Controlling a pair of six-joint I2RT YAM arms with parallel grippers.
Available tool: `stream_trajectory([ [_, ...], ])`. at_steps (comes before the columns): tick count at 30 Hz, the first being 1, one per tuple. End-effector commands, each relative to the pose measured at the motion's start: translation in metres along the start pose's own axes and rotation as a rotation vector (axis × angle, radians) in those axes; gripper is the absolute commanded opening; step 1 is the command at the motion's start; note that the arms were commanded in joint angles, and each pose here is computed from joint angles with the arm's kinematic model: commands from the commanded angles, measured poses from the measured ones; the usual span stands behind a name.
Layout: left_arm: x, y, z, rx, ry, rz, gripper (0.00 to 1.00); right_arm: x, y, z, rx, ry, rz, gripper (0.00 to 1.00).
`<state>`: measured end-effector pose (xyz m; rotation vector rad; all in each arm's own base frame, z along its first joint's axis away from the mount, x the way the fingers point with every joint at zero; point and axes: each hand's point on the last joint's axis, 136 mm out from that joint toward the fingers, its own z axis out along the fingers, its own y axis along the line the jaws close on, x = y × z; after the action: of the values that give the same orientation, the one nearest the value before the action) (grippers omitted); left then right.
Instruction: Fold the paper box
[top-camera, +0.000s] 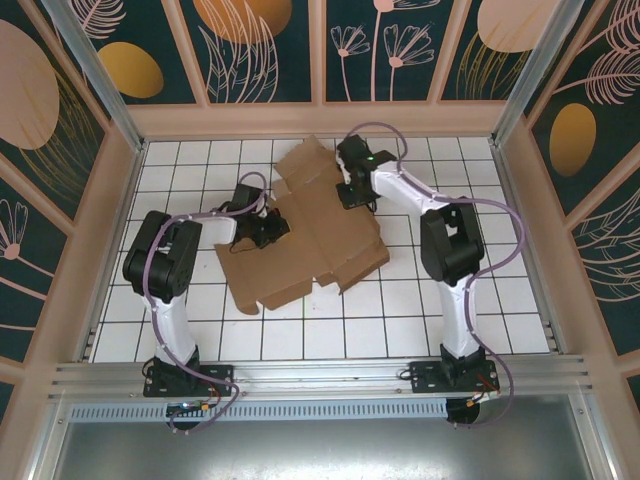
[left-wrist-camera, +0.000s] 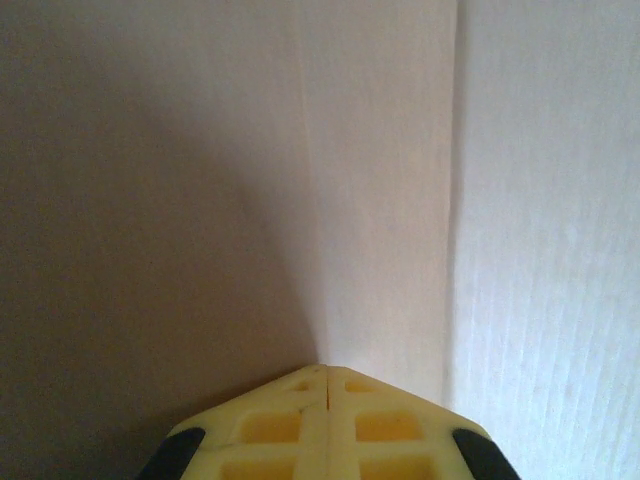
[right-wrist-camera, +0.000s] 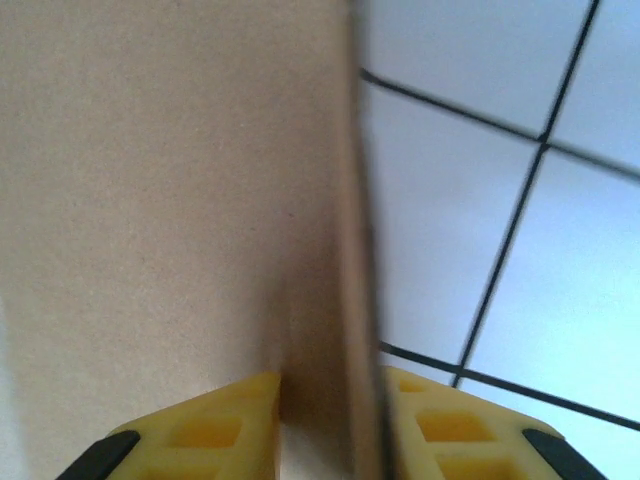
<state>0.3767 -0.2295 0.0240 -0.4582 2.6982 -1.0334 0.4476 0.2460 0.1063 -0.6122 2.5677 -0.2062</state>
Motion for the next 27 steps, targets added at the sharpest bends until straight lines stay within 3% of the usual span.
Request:
stream_trajectory([
  [1, -0.009, -0.009, -0.033, -0.003, -0.064, -0.024, 0.00, -0.004, -0.039, -0.009, 0.337, 0.005, -0.114, 0.29],
  [8, -0.008, 0.020, -0.069, -0.032, -0.148, -0.086, 0.00, -0.036, -0.027, -0.039, 0.552, -0.111, -0.327, 0.29],
  [16, -0.014, 0.030, -0.084, -0.026, -0.190, -0.127, 0.00, -0.052, 0.020, -0.046, 0.703, -0.192, -0.592, 0.32],
  [21, -0.033, 0.008, -0.111, 0.057, -0.272, -0.093, 0.00, -0.048, 0.042, -0.043, 0.751, -0.297, -0.689, 0.34],
  [27, -0.059, -0.005, -0.157, 0.289, -0.370, -0.171, 0.00, -0.048, 0.041, -0.067, 0.789, -0.488, -0.664, 0.32],
])
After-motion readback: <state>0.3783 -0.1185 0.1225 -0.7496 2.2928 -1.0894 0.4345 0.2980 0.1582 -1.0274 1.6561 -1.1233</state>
